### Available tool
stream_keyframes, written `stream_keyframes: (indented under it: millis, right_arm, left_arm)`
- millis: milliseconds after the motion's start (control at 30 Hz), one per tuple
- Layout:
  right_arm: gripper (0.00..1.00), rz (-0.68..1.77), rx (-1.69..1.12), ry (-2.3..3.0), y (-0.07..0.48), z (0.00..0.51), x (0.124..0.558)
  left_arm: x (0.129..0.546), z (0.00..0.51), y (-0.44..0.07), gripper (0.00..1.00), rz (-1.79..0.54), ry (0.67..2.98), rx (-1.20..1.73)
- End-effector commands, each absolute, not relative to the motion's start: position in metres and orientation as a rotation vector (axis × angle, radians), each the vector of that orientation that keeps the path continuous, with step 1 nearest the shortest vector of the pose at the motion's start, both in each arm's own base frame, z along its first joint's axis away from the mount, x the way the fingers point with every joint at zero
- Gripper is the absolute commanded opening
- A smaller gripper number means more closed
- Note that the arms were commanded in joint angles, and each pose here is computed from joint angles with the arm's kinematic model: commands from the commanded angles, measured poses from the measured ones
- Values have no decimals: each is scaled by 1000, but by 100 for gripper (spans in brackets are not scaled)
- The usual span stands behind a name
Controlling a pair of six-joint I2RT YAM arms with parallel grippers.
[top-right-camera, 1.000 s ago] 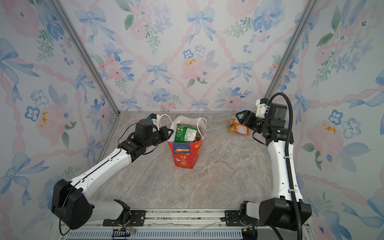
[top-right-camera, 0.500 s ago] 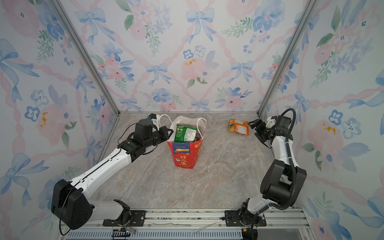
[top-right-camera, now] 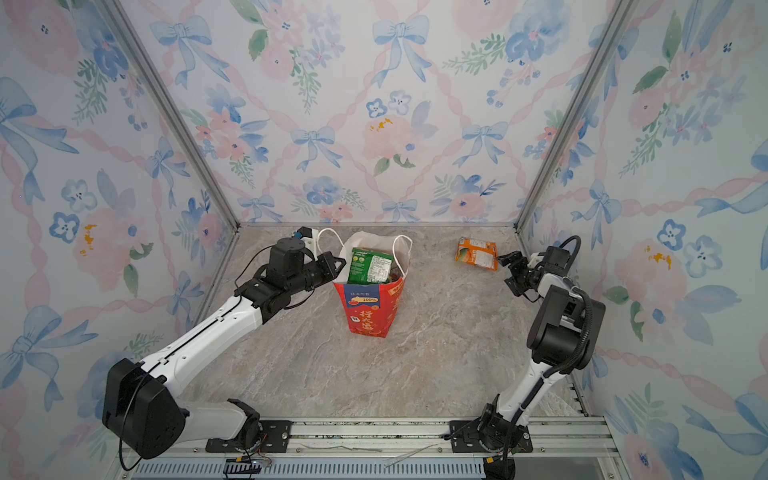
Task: Place the snacks into the paper bag
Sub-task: 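Move the open right gripper away from the bag toward the orange packet, then lower the right gripper onto the orange Fox's packet and close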
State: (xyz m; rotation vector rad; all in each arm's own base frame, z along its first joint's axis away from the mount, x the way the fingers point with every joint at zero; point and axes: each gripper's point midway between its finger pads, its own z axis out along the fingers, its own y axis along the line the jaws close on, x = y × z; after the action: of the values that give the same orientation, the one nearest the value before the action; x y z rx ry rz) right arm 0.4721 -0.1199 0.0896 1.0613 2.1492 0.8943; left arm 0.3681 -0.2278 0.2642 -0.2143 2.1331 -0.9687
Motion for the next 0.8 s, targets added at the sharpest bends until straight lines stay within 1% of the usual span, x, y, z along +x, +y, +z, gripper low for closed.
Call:
stream_keyframes:
  millis: [0,167,467,767]
  right_arm:
    - [92,923,1076,2112,-126,84,485]
    - [92,941,1096,2108,-130,67,494]
    - [93,999,1080,2080,-127,58,511]
    - [94,1014,1030,2149,-104,49,525]
  left_arm:
    - [373,282,-229,0,-1004,2076,-189]
    - [374,280,-231,0,-1009,2083,-191]
    - [374,285,-232,0,-1022,2074,-188]
    - [378,295,-241,0,-1054,2064,-161]
